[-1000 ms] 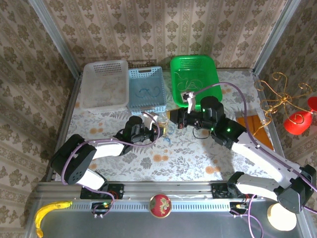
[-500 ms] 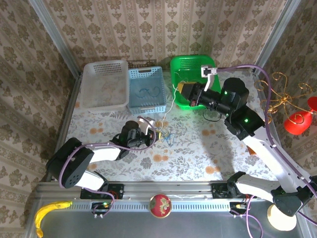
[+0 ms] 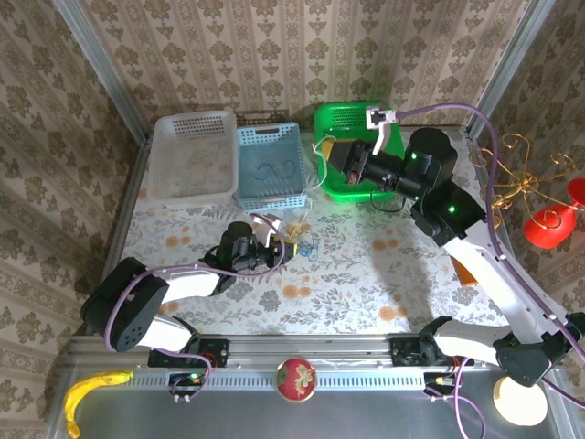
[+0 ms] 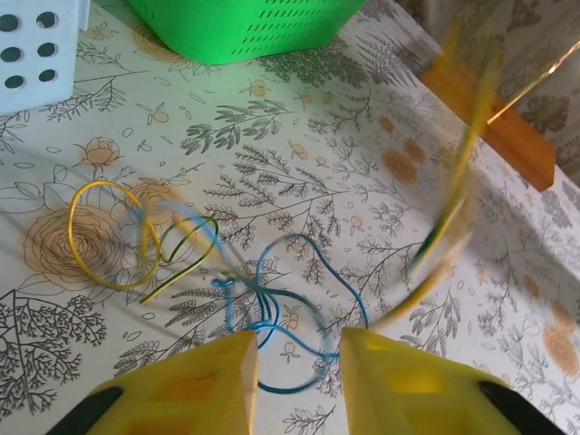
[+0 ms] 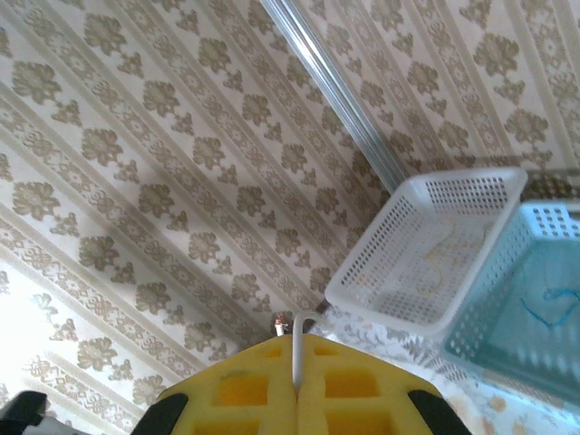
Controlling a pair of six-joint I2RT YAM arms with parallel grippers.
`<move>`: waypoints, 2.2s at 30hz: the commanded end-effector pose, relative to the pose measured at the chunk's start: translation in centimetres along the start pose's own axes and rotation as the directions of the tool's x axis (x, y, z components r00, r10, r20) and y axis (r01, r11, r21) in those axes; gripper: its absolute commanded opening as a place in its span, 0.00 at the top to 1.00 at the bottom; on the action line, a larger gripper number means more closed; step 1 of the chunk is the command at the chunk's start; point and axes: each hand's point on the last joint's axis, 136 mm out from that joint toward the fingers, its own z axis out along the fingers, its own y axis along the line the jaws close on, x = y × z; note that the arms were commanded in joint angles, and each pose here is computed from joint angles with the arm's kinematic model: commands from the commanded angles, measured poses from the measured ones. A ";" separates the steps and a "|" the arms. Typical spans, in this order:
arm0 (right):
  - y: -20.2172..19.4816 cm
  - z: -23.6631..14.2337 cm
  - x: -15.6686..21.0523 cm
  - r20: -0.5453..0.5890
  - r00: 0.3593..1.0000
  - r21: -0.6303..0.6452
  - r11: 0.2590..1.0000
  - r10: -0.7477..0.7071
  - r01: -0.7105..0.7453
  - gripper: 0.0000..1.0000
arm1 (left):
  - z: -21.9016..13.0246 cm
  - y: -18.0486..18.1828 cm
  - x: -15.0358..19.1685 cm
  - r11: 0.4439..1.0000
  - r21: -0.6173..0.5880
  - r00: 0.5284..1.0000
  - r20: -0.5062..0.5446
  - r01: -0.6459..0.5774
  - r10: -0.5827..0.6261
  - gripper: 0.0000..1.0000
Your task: Untangle the cables
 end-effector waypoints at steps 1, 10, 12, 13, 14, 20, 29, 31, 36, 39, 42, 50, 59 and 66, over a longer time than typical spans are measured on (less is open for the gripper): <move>2.0 -0.5 -2.3 0.036 0.999 -0.048 0.998 -0.032 0.033 1.00 | -0.4 0.0 0.4 1.000 0.004 1.000 -0.010 0.006 -0.006 0.67; 2.2 -0.1 -4.5 0.058 0.995 -0.023 0.997 -0.075 0.077 1.00 | -1.1 -0.1 0.2 1.000 0.001 1.000 0.001 0.014 -0.014 0.65; 2.1 -0.1 -4.9 0.061 0.995 -0.018 0.997 -0.080 0.081 1.00 | -1.5 -0.4 -0.3 1.000 0.004 1.000 0.013 0.014 -0.014 0.61; 2.0 -0.1 -5.0 0.062 0.995 -0.016 0.997 -0.077 0.078 1.00 | -1.7 -0.6 -0.6 1.000 0.007 1.000 0.022 0.011 -0.012 0.58; 2.0 -0.1 -5.0 0.062 0.995 -0.018 0.997 -0.076 0.077 1.00 | -1.9 -0.8 -0.9 1.000 0.009 1.000 0.030 0.009 -0.009 0.54; 2.5 -0.2 -4.4 0.050 0.998 -0.057 0.997 -0.040 0.043 1.00 | -3.5 -2.5 -3.7 0.999 0.022 0.996 0.077 -0.044 0.042 0.35; 3.1 -0.2 -1.8 0.014 1.000 -0.118 0.993 0.027 -0.026 1.00 | -4.9 -3.9 -5.9 0.996 0.034 0.990 0.118 -0.088 0.083 0.24; 3.2 -0.2 -1.3 0.010 1.000 -0.120 0.992 0.029 -0.028 1.00 | -5.1 -3.9 -5.8 0.996 0.034 0.989 0.120 -0.088 0.083 0.23; 3.8 -0.1 -0.4 -0.004 0.999 -0.136 0.990 0.033 -0.033 1.00 | -5.2 -3.7 -5.2 0.996 0.030 0.991 0.106 -0.082 0.078 0.22; 4.4 -0.3 -0.2 -0.006 1.000 -0.146 0.989 0.030 -0.030 1.00 | -5.2 -3.5 -4.6 0.997 0.026 0.993 0.098 -0.073 0.070 0.21; 5.0 -0.6 -0.3 0.001 1.000 -0.155 0.988 0.025 -0.025 1.00 | -5.1 -3.2 -4.3 0.998 0.027 0.993 0.099 -0.062 0.059 0.21; 6.5 -0.8 -0.3 0.001 1.000 -0.195 0.980 0.029 -0.029 1.00 | -4.8 -3.8 -4.4 0.996 0.072 0.993 0.108 -0.054 0.046 0.18; 7.9 0.0 0.0 -0.019 0.999 -0.235 0.971 0.030 -0.034 1.00 | -4.7 -4.5 -5.5 0.990 0.136 0.990 0.136 -0.048 0.029 0.17; 8.7 0.0 -0.2 -0.017 1.000 -0.253 0.967 0.025 -0.029 1.00 | -4.8 -4.8 -5.9 0.987 0.156 0.990 0.140 -0.048 0.026 0.17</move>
